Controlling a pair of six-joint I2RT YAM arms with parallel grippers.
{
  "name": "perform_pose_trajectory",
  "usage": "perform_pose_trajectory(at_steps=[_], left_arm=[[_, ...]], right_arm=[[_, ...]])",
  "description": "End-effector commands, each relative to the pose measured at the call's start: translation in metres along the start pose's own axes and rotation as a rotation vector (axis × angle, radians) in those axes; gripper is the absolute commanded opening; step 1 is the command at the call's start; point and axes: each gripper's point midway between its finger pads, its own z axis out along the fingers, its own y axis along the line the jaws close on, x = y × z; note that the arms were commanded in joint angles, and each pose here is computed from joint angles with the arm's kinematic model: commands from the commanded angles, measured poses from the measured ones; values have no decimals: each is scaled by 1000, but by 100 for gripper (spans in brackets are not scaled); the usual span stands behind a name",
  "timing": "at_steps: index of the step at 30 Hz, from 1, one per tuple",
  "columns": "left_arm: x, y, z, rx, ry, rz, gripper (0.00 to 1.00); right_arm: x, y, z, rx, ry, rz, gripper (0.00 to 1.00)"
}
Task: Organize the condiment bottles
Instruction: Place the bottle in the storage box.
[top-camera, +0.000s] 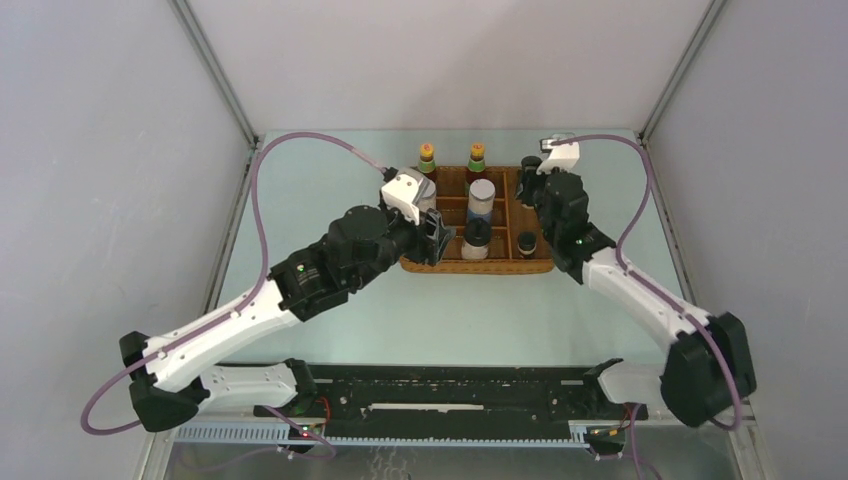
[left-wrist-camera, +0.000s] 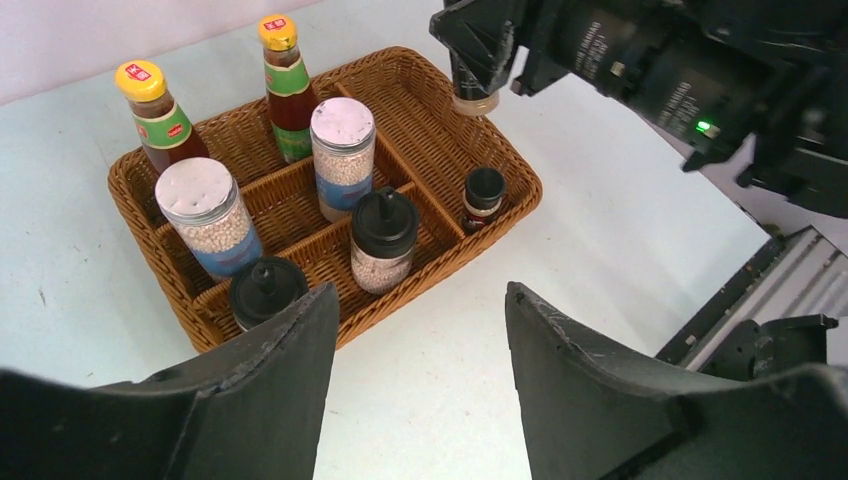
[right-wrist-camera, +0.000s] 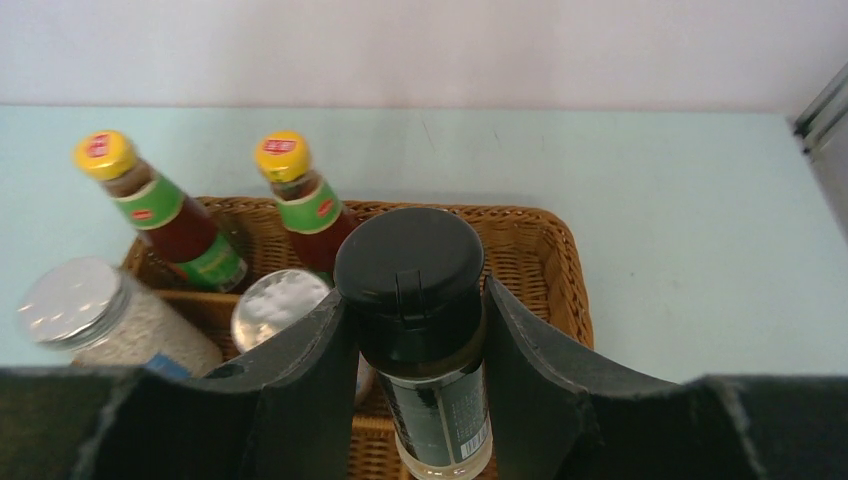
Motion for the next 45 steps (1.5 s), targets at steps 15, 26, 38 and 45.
perform_pose_trajectory(at_steps=[15,26,38,45], left_arm=[[-8,-6,19,63,-295,-121,67],[-10,-16,20,125,-338,-120,67],[-10,-16,20,128,-351,-118,66],[-11,-16,17,133,-354,-105,66]], right_arm=[[56,-37,144,-57,-30,193,0],[79,-59,178,3,43,179,0],[100,-67,189,72,167,173,0],[108,-62,189,94,228,198,0]])
